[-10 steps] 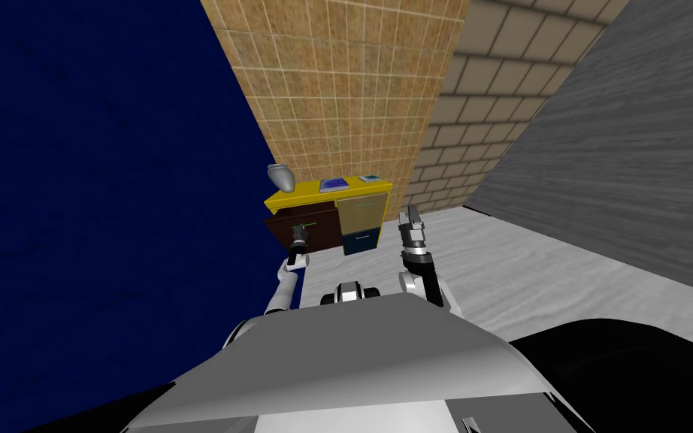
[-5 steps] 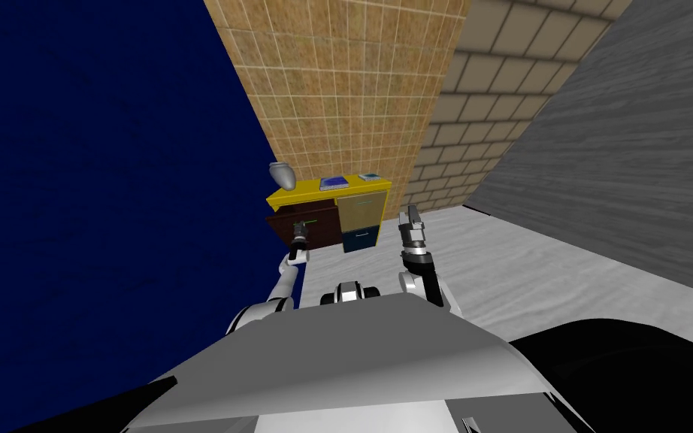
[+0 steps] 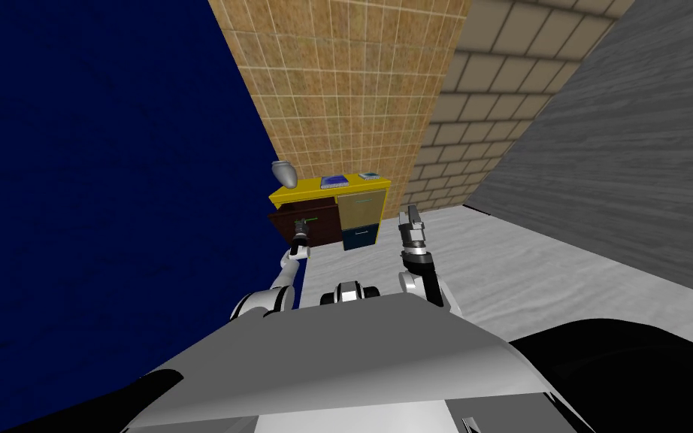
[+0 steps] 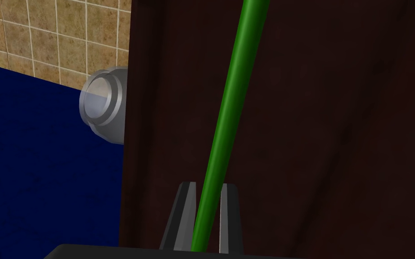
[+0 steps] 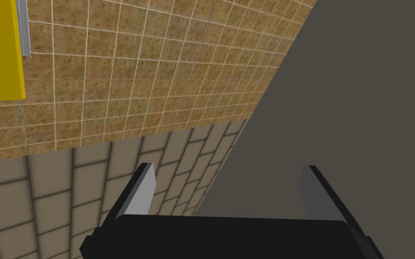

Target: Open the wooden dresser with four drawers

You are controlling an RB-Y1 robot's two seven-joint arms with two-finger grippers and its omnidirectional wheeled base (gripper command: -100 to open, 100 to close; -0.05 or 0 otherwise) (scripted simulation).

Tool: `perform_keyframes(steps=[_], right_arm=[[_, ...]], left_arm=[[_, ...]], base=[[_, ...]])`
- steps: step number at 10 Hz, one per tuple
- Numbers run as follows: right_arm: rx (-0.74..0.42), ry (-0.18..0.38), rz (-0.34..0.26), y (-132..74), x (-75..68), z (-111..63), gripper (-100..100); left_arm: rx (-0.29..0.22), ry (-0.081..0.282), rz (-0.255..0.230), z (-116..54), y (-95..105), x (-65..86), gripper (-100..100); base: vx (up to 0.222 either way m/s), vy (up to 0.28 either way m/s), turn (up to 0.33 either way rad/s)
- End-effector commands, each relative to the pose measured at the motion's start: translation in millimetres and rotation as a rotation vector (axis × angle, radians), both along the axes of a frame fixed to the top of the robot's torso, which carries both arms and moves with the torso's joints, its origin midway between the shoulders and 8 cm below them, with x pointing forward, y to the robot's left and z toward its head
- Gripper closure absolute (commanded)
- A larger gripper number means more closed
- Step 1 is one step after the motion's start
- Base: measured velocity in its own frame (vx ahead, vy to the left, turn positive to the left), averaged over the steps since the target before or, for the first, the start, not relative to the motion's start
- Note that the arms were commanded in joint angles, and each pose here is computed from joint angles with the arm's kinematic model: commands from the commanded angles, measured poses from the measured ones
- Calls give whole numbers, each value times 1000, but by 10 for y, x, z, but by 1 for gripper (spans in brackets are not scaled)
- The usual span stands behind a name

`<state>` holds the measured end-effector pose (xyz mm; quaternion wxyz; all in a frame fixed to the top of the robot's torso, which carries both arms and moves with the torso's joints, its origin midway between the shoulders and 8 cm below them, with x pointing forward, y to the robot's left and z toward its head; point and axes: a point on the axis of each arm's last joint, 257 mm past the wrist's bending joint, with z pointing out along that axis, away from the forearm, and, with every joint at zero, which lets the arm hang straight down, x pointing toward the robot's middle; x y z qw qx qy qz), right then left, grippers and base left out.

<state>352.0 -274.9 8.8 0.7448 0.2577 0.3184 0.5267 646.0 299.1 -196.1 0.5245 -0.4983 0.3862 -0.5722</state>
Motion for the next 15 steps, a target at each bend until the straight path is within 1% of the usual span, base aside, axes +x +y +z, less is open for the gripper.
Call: perform_keyframes(steps=[1, 2, 3, 4, 5, 6, 9, 10, 12, 13, 14, 15], right_arm=[[0, 0, 0, 1, 0, 1, 0], [0, 0, 0, 0, 0, 1, 0], [0, 0, 0, 0, 0, 0, 0], [0, 0, 0, 0, 0, 0, 0], [0, 0, 0, 1, 0, 1, 0], [0, 0, 0, 0, 0, 1, 0], [0, 0, 0, 0, 0, 0, 0], [0, 0, 0, 0, 0, 0, 0], [0, 0, 0, 0, 0, 0, 0], [0, 0, 0, 0, 0, 0, 0], [0, 0, 0, 0, 0, 0, 0], [0, 0, 0, 0, 0, 0, 0]], left_arm=[[-5, -26, -1, 195, 18, 166, 100], [-9, -13, -8, 187, -41, 228, 100], [-10, 4, -7, 101, -36, 217, 100], [-12, -42, 3, 326, 64, 279, 100], [-14, -41, -2, 354, 29, 315, 100], [-15, -20, -17, 323, -202, 340, -100], [-16, -20, -39, 486, -482, 460, -100], [-16, -19, -57, 599, -676, 531, -100], [-16, -19, -57, 599, -676, 531, -100], [-15, -19, -76, 715, -876, 594, -100], [-14, -19, -86, 775, -978, 623, -100], [-18, -4, -77, 636, -919, 574, -100]], base=[[-139, -17, 40], [-66, -13, 30], [-16, -7, 6], [-115, -17, 23], [-134, -34, 43], [-61, 15, 121], [-12, 51, 83], [-17, 54, 144], [-9, 29, 8], [-20, 34, 116], [-21, 47, 105], [-2, 21, 0]])
